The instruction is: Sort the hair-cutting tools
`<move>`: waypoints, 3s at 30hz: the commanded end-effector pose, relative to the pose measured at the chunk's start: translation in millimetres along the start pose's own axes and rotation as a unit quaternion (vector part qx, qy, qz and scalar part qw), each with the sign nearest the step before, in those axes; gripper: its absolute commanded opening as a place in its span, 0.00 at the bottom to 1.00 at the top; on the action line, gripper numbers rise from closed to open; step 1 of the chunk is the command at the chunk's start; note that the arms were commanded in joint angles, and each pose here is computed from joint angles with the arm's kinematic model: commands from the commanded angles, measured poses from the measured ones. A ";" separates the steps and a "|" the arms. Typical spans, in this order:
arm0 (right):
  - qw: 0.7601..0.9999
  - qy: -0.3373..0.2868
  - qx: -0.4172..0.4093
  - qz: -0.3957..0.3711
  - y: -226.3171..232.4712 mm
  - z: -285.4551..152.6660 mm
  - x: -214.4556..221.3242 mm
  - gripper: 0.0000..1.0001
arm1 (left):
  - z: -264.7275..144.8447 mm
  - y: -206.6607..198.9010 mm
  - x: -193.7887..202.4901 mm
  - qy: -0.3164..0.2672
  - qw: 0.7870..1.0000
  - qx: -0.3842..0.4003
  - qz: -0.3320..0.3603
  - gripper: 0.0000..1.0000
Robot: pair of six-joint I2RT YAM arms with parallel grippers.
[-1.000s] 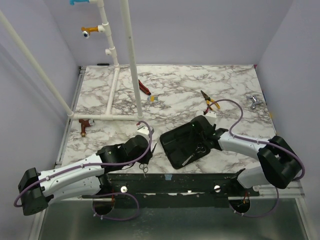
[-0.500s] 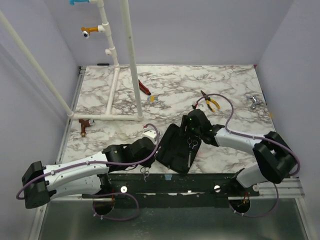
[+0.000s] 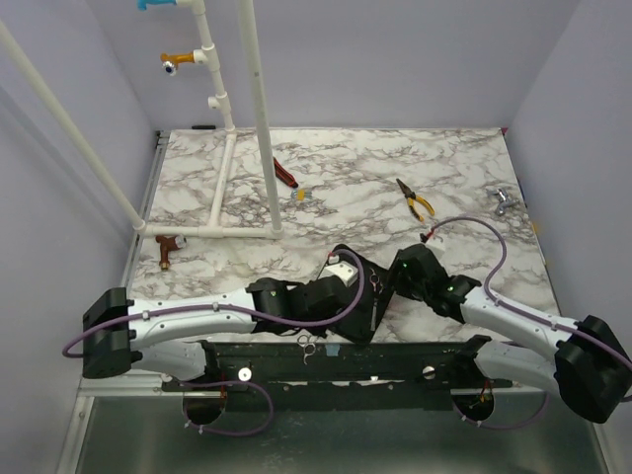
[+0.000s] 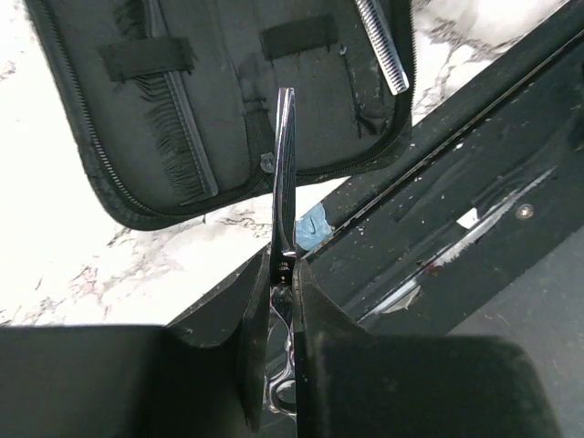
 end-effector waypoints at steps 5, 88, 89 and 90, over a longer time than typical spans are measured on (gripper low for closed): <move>0.998 0.022 0.047 0.036 -31.0 -4.1 19.8 0.55 | 30.5 -20.0 7.0 0.064 0.998 -0.011 -0.001 0.00; 0.995 0.085 0.024 0.037 -52.6 0.4 51.5 0.01 | 139.9 6.6 -56.3 0.092 0.987 -0.104 -0.078 0.11; 0.995 0.085 0.023 0.036 -52.0 0.2 51.3 0.01 | 135.6 7.5 -55.0 0.091 0.987 -0.103 -0.077 0.17; 0.995 0.085 0.022 0.037 -51.6 0.0 51.1 0.01 | 130.0 7.6 -55.2 0.087 0.988 -0.100 -0.078 0.25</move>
Point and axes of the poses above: each gripper's point midway between its finger pads, its own z axis out along the fingers, its own y axis along the line the jaws close on, x = y × z, the point moved 7 cm from there along -z, back along the fingers, and after that the axes turned 9 degrees about z, right-handed, at the moved point
